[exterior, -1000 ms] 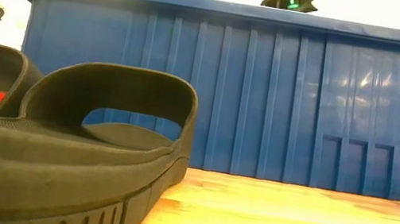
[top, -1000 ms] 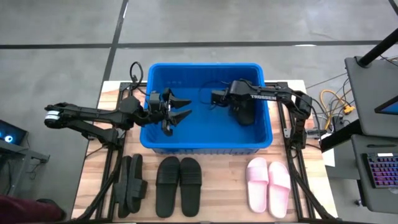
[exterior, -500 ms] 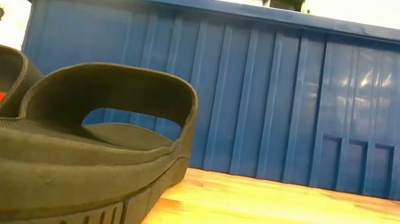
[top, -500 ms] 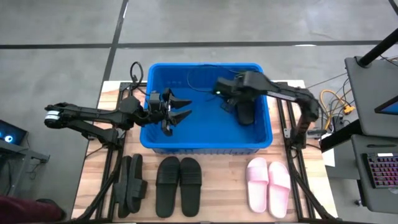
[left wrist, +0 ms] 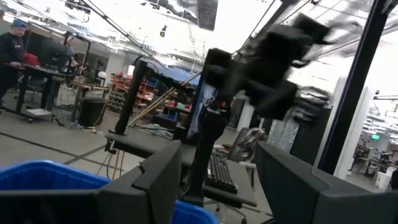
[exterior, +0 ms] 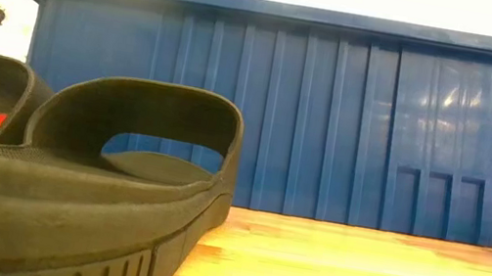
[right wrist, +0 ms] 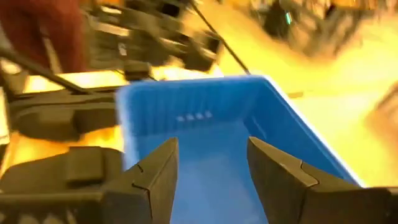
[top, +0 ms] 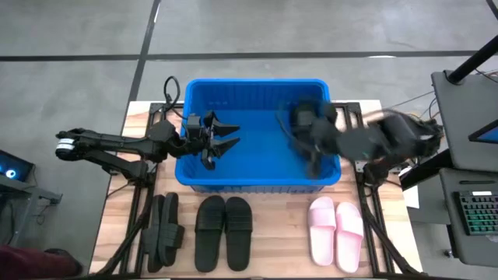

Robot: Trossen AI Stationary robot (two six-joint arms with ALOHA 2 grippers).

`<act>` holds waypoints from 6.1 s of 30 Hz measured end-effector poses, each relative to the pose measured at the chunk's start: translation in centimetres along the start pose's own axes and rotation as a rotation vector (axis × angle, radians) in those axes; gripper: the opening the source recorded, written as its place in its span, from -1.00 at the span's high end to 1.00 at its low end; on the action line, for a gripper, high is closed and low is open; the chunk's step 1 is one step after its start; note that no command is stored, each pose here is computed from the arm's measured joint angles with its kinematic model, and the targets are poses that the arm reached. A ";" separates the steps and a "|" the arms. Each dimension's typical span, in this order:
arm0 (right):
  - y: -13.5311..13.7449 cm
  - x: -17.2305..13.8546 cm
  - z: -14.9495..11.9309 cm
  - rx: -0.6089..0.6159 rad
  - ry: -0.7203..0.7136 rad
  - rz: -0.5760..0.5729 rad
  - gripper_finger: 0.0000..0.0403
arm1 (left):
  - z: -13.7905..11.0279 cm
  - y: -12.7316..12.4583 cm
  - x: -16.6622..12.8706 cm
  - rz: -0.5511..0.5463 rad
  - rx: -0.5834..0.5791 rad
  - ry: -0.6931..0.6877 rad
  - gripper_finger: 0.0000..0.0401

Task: Pick and place slides into bin
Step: Put the pink slide into the blue container

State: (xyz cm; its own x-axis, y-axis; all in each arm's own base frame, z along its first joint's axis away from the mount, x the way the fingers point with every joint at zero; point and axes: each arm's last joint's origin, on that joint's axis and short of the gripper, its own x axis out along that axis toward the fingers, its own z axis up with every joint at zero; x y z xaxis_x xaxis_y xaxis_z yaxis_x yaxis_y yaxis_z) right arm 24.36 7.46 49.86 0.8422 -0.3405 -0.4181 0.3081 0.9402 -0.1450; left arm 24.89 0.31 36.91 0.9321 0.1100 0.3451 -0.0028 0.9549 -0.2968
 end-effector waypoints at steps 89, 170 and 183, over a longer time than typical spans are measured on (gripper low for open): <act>17.9 0.7 -23.0 -0.178 0.672 0.136 0.95 | -0.9 0.3 -0.1 0.025 0.009 0.089 0.05; -14.1 29.1 -26.0 -0.508 0.794 -0.439 0.96 | 2.5 0.0 -2.2 0.106 0.133 -0.030 0.05; -14.6 29.1 -26.1 -0.481 0.795 -0.454 0.92 | 2.2 0.1 -2.1 0.108 0.135 -0.017 0.05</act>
State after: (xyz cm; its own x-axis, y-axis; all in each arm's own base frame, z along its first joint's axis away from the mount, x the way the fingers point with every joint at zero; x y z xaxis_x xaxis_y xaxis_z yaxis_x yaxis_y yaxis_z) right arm 32.85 -15.99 16.38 0.1013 -0.7253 -0.6810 0.1671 0.6872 -0.7070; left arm 22.17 0.75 38.13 0.9173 0.2180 0.3333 -0.1526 0.9654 -0.2115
